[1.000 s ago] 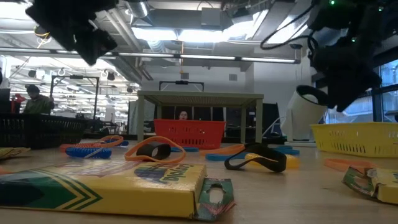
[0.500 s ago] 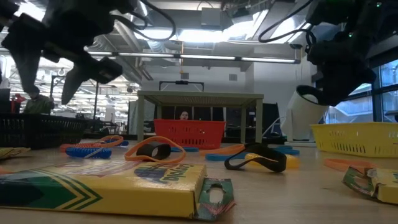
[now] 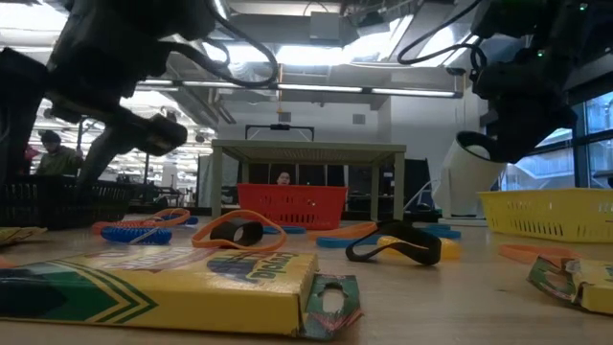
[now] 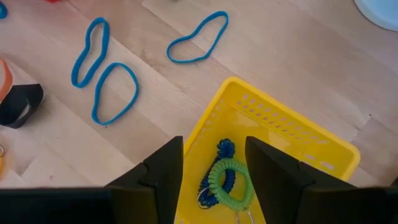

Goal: Pick & Place Office Desk Supplies
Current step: Put the yellow crayon box into the black bin

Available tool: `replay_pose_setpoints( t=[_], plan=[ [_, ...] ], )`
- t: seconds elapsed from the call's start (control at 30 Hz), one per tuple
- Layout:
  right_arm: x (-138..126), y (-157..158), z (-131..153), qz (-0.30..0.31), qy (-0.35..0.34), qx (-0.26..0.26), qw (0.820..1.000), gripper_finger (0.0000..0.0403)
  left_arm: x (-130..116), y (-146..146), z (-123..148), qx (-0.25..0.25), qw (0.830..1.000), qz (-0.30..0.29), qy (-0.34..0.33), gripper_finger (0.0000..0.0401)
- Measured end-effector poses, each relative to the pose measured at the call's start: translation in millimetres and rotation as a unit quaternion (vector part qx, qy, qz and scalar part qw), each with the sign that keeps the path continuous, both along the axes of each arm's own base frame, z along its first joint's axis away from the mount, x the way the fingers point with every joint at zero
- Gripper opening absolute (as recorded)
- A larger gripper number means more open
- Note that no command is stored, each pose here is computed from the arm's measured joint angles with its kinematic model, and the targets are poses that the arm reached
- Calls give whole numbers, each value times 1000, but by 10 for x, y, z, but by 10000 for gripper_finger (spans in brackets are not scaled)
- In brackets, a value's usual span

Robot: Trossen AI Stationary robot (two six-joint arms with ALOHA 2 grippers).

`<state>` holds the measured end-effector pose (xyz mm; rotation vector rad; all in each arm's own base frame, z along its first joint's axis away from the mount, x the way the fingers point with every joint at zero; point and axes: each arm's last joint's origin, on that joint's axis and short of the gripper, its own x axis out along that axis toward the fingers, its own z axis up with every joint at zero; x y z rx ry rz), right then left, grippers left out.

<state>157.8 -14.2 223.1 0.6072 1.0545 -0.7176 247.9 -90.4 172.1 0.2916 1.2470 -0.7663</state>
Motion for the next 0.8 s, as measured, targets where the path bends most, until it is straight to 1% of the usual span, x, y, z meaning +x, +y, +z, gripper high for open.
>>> replay_pose_setpoints(
  t=[0.17,0.63,0.8],
  plan=[
    [2,4,1,2,-1,0,1000,169,37,-20,-61,3,1000,-1,-1,191],
    [8,93,2,24,-3,2,1000,168,67,-37,-227,4,999,-12,32,191],
    [8,111,2,27,-3,2,1000,168,66,-40,-229,-2,999,-16,34,177]
  ],
)
